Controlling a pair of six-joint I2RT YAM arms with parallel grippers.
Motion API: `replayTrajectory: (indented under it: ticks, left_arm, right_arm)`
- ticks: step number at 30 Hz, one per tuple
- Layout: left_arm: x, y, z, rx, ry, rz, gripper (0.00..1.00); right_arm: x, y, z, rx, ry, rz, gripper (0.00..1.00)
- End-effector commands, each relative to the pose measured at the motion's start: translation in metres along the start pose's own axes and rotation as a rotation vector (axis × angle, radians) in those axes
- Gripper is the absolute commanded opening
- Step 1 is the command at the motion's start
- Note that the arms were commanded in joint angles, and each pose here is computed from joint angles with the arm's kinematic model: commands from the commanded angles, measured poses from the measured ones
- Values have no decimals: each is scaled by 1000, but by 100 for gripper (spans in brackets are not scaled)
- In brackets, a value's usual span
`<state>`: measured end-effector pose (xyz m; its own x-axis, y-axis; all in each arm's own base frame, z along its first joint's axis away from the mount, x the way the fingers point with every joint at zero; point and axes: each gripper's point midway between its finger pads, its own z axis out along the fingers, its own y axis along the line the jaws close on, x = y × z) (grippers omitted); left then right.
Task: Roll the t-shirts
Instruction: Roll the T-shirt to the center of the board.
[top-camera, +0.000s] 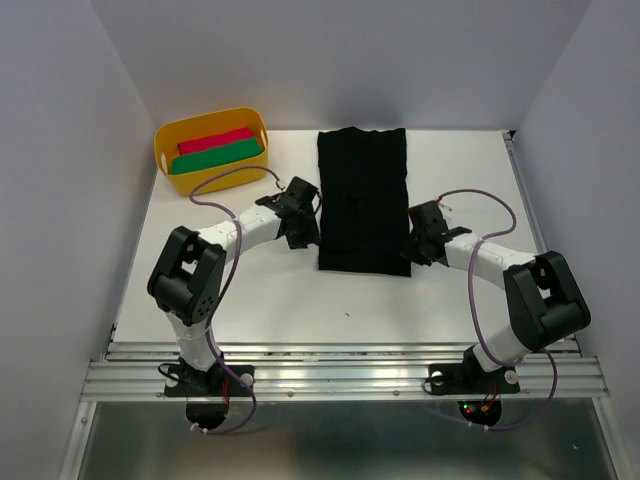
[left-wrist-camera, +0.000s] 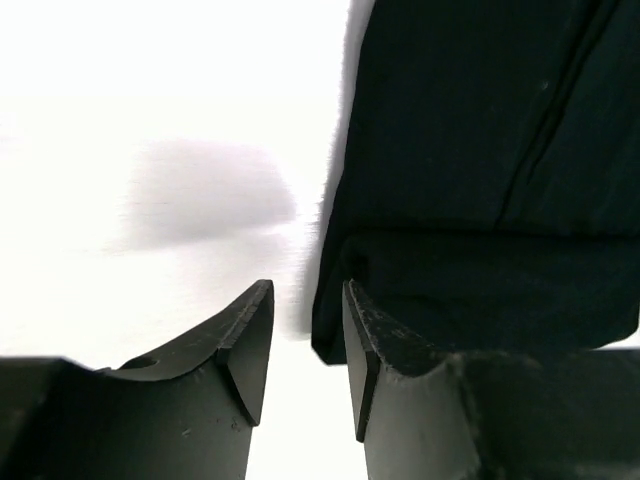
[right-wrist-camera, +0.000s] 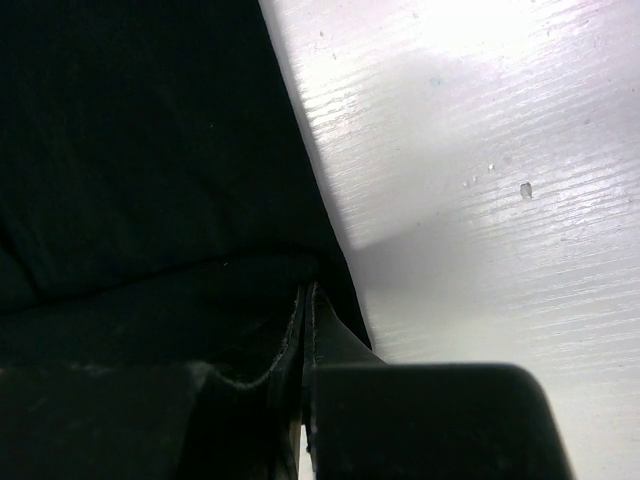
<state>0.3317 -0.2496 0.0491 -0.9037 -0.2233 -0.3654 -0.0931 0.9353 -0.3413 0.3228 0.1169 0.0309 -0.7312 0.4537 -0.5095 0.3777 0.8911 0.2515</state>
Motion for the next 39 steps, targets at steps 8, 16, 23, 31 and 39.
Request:
replayTrajectory:
  ticks: [8,16,23,31,39]
  left_arm:
    - [-1,-63,-57,145,-128,95,30]
    - [22,-71,-22,209,-48,95,26]
    - [23,-64,9,136,-17,112,21]
    - [15,-58,12,120,-32,115,20]
    - [6,-52,9,106,-53,97,19]
  right_arm:
    - [-14,4,0,-4,-43,-10,5]
    - [-26,12,-15,-35,-73,-12,21]
    - [-48,26,-47,-98,-115,-36,35]
    - [-37,54,-63,-217,-68,-55,31]
    - [-17,61,-32,-197,-1,-92,17]
